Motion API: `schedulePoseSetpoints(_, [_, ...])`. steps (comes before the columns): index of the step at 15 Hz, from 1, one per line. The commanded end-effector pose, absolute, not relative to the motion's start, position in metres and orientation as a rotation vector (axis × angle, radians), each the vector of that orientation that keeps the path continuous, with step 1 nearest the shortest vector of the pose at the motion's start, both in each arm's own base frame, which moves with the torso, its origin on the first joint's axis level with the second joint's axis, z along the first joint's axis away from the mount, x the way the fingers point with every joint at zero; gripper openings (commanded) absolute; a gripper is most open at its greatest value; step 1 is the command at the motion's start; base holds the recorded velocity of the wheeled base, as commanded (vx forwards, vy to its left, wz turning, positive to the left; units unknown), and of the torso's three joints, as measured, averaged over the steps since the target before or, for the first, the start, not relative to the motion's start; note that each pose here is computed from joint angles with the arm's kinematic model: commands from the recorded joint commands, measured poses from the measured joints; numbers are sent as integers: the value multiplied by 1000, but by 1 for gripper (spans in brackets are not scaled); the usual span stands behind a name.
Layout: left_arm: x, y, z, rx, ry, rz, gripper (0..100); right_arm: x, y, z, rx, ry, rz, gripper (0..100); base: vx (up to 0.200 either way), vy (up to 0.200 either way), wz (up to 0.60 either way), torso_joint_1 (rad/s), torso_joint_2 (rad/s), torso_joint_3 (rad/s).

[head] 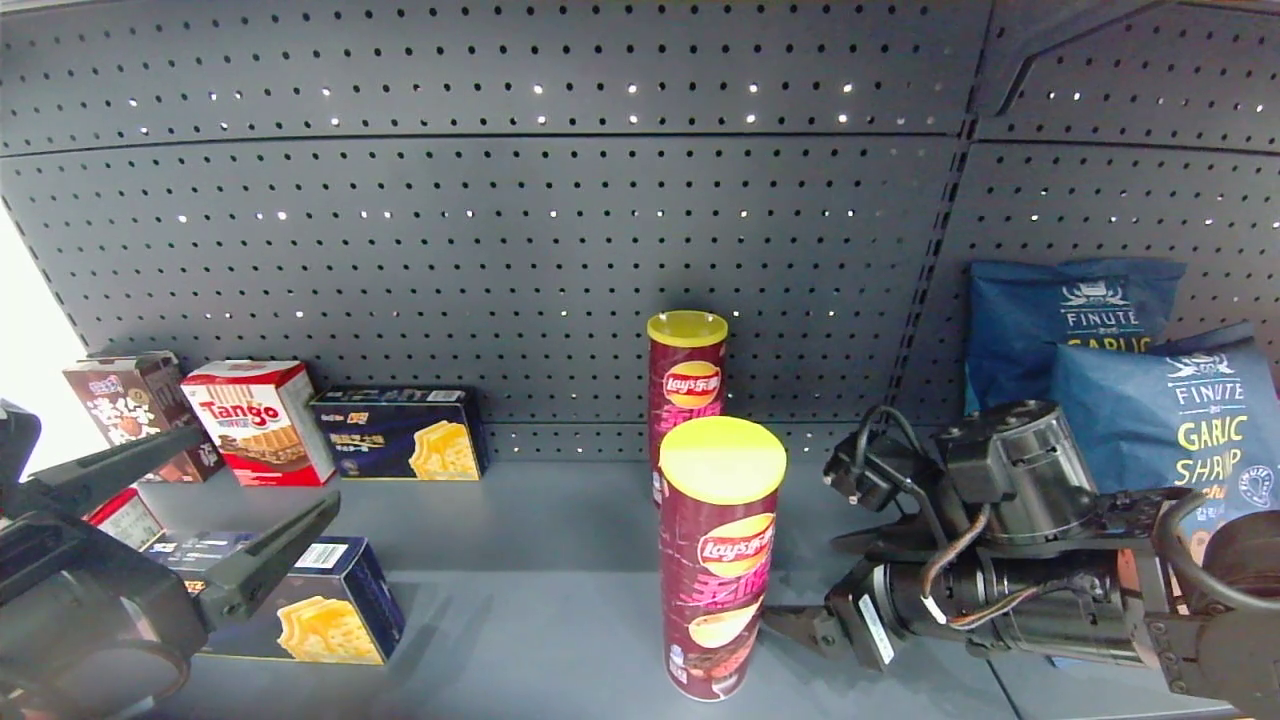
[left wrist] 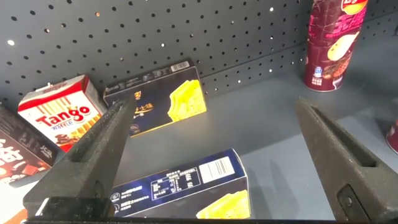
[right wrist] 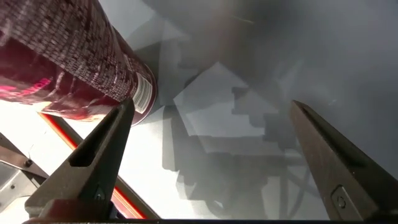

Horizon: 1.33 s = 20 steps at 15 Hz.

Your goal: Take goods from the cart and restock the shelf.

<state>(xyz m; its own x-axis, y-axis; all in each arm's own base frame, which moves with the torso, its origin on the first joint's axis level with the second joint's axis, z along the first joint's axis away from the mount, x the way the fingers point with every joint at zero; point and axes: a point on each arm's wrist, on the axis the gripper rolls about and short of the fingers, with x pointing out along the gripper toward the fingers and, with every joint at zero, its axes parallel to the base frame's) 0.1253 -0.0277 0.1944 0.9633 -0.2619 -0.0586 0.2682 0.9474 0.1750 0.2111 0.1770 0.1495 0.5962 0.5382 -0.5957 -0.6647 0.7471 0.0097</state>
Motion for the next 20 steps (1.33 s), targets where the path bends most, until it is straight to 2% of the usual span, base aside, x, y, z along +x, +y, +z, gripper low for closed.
schedulePoseSetpoints(1, [126,-28,194,183,37,-270,100,211,179,148,-226,616,710,100,0,0,0,0,0,0])
schedulePoseSetpoints(20, [126,-26,194,181,39,-258,100,208,182,148,-232,617,727,100,0,0,0,0,0,0])
